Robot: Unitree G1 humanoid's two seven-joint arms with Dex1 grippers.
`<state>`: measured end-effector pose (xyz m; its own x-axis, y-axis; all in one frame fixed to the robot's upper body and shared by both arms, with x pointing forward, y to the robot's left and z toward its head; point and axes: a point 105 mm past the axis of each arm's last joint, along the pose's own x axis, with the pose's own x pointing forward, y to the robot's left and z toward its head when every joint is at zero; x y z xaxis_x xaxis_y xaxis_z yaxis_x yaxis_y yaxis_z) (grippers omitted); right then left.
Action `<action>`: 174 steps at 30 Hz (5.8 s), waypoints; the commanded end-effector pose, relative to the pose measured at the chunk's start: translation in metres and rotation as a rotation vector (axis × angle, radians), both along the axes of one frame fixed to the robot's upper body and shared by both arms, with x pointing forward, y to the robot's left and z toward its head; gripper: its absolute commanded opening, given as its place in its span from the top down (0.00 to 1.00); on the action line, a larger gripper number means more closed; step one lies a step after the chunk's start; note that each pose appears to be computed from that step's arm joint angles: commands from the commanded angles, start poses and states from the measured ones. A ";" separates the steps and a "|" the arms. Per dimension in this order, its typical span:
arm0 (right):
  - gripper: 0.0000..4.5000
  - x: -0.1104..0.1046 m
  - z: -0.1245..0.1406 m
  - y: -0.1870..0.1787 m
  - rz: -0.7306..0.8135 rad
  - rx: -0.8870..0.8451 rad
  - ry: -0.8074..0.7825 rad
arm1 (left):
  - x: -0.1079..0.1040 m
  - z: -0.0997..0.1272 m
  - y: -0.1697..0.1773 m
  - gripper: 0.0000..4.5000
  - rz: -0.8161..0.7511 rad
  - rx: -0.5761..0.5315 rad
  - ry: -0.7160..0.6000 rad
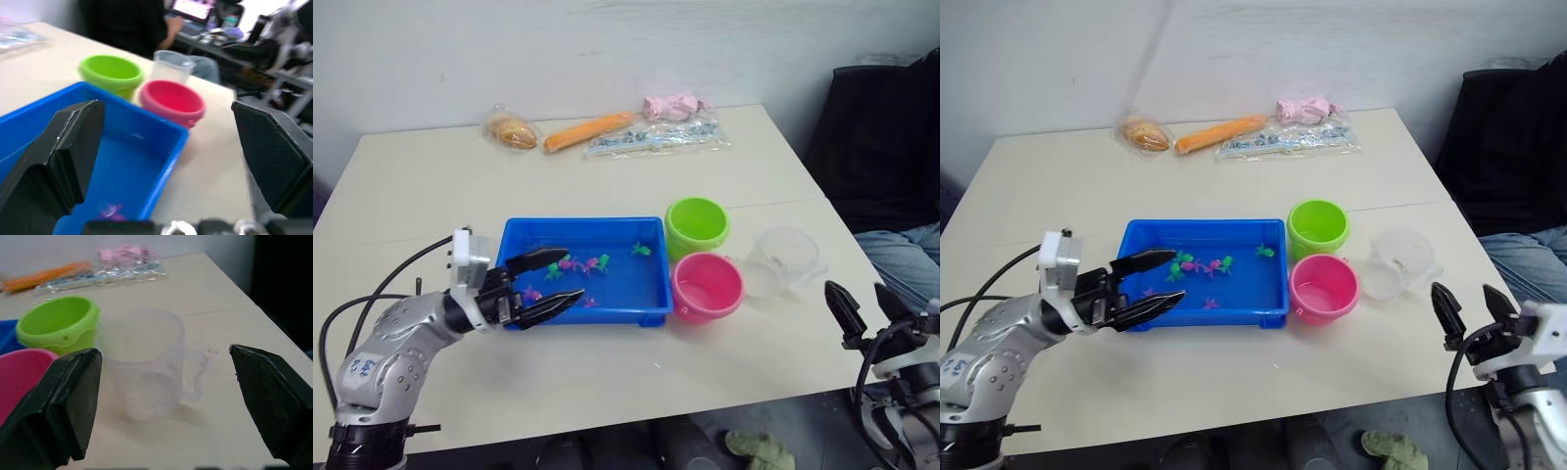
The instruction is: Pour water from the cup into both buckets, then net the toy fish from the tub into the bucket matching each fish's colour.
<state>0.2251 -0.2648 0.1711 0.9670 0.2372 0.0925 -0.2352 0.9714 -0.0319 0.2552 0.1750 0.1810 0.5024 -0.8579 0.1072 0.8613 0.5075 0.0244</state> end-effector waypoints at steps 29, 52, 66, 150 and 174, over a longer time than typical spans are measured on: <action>0.01 0.006 0.010 0.099 0.695 -0.414 -0.156 | -0.092 -0.052 0.229 0.00 1.162 0.038 0.135; 0.01 -0.024 0.008 0.112 0.769 -0.394 -0.163 | 0.065 -0.100 0.169 0.00 0.895 0.441 0.675; 0.00 -0.018 0.013 0.107 0.691 -0.429 -0.172 | 0.076 -0.146 0.166 0.82 0.856 0.432 0.924; 0.99 0.026 0.031 0.200 1.026 -0.158 0.379 | 0.027 0.032 -0.096 1.00 -0.715 0.763 -0.204; 1.00 0.052 0.040 0.120 0.711 -0.484 0.188 | 0.053 0.035 0.053 0.01 -0.100 0.413 -0.111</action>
